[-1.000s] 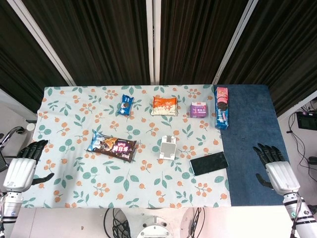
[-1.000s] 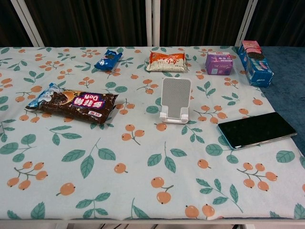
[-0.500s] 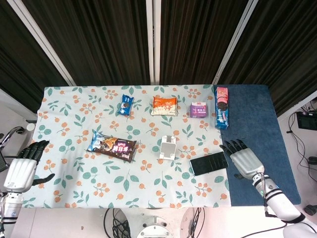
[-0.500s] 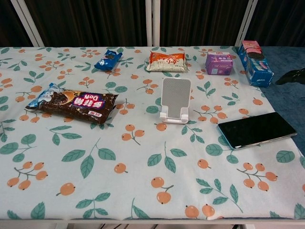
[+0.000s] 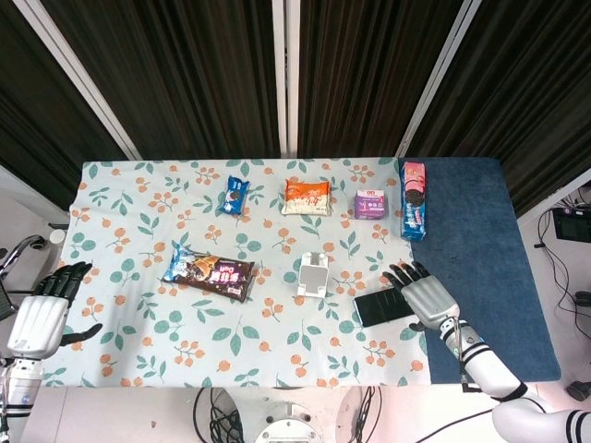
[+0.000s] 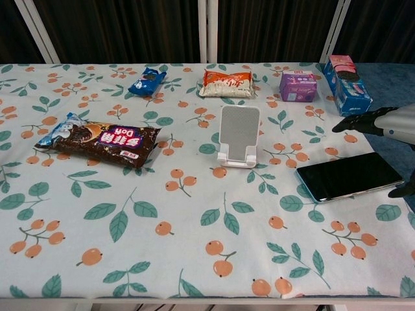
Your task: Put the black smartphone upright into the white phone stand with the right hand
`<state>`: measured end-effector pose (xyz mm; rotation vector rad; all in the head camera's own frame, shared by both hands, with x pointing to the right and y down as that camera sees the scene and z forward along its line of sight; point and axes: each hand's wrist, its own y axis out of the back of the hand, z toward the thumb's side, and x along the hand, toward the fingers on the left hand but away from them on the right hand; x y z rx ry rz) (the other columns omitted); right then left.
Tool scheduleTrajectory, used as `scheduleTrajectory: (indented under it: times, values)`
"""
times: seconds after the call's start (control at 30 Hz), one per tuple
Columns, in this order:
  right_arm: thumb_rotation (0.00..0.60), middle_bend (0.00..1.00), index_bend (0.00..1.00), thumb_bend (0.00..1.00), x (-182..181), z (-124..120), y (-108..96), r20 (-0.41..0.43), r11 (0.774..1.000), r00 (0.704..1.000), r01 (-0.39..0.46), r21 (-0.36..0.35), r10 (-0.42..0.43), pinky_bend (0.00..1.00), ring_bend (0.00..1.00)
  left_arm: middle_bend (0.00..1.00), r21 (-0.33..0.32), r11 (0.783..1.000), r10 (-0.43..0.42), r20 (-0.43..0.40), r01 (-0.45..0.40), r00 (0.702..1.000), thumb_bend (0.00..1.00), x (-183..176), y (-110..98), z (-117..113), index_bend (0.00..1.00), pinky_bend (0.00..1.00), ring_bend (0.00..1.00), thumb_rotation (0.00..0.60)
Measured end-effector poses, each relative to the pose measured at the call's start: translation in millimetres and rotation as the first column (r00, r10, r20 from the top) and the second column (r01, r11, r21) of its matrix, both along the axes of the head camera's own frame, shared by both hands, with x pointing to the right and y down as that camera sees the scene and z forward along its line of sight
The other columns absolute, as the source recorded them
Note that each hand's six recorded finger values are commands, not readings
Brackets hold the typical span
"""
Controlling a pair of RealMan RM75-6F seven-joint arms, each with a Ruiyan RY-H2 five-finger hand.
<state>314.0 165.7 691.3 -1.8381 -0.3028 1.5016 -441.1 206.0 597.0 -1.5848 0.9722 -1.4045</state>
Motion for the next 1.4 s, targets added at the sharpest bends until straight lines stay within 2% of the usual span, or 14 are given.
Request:
scheduleTrajectory:
  times: [0.23,0.67,1.4]
  values:
    - [0.6,0.0,0.04,0.0,-5,7,0,0.004,1.0,1.0,-0.016,0.003,0.016,0.0,0.0,0.11,-0.002,1.0,-0.002,0.003,0.002,1.0,0.08,-2,1,0,0.1,0.22,0.11,0.539]
    - [0.6,0.0,0.22,0.0,-16,20,1,0.004,1.0,1.0,0.002,-0.012,-0.002,0.0,0.0,0.11,-0.022,1.0,-0.019,0.014,0.02,1.0,0.08,-6,2,2,0.11,0.22,0.11,0.535]
    - [0.6,0.0,0.3,0.05,-19,26,3,0.012,0.999,1.0,-0.02,-0.027,0.02,0.0,0.0,0.11,-0.04,0.998,-0.039,0.018,0.04,0.999,0.08,-11,3,2,0.11,0.22,0.11,0.533]
